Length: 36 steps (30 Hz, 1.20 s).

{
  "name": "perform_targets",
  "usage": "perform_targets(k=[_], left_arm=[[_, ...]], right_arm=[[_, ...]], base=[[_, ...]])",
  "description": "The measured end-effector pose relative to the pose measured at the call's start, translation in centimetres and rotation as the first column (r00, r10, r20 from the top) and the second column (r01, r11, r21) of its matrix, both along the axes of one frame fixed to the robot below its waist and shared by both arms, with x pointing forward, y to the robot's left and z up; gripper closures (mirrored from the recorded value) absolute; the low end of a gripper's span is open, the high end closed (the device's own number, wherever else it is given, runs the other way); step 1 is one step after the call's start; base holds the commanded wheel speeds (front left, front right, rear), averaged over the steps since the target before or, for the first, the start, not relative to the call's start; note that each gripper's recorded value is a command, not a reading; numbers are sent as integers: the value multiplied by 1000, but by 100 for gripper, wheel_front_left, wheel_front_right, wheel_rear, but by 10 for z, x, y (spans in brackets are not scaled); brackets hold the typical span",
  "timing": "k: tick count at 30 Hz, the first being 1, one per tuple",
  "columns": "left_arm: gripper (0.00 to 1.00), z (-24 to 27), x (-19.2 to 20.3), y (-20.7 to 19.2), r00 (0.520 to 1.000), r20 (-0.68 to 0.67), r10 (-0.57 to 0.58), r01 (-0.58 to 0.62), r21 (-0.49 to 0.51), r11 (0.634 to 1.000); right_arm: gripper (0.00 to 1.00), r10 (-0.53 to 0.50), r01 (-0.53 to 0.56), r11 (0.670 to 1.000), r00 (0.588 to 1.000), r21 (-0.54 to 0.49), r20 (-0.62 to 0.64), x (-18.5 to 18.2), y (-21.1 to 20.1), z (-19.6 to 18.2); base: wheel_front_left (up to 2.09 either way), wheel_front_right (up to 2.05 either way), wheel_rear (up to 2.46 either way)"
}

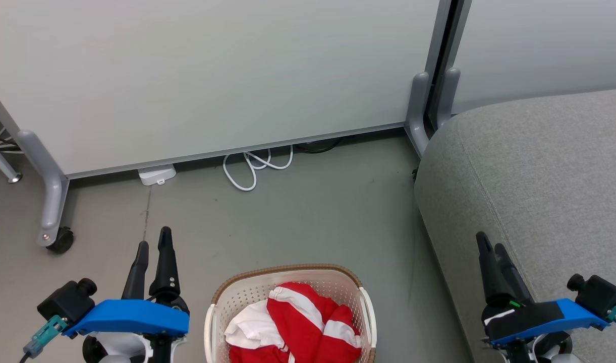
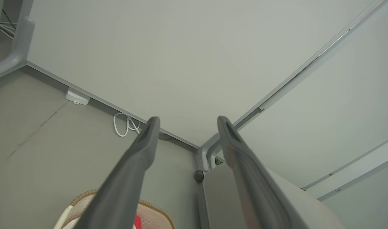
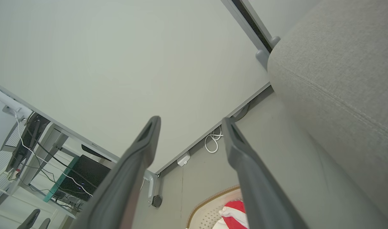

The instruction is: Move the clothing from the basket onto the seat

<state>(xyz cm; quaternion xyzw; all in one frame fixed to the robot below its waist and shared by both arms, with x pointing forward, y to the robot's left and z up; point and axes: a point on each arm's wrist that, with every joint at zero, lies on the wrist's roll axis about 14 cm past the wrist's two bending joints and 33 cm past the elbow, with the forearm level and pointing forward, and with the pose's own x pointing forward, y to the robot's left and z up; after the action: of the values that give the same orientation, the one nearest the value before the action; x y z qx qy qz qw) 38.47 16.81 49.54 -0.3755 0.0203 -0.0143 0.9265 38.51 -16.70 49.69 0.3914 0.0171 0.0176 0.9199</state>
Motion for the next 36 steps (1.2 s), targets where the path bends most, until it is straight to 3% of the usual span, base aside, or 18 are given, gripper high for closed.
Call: perform_targets(k=[12, 36], left_arm=[[0, -3, 0, -6, 1000, 7, -22, 20, 154, 988], [0, -2, -1, -11, 997, 43, -59, 37, 396, 917]], right_arm=[[0, 23, -20, 989, 1000, -148, 19, 0, 7, 0], [0, 102, -64, 912, 992, -406, 72, 3, 26, 6]], base=[[0, 0, 0], [0, 0, 0]])
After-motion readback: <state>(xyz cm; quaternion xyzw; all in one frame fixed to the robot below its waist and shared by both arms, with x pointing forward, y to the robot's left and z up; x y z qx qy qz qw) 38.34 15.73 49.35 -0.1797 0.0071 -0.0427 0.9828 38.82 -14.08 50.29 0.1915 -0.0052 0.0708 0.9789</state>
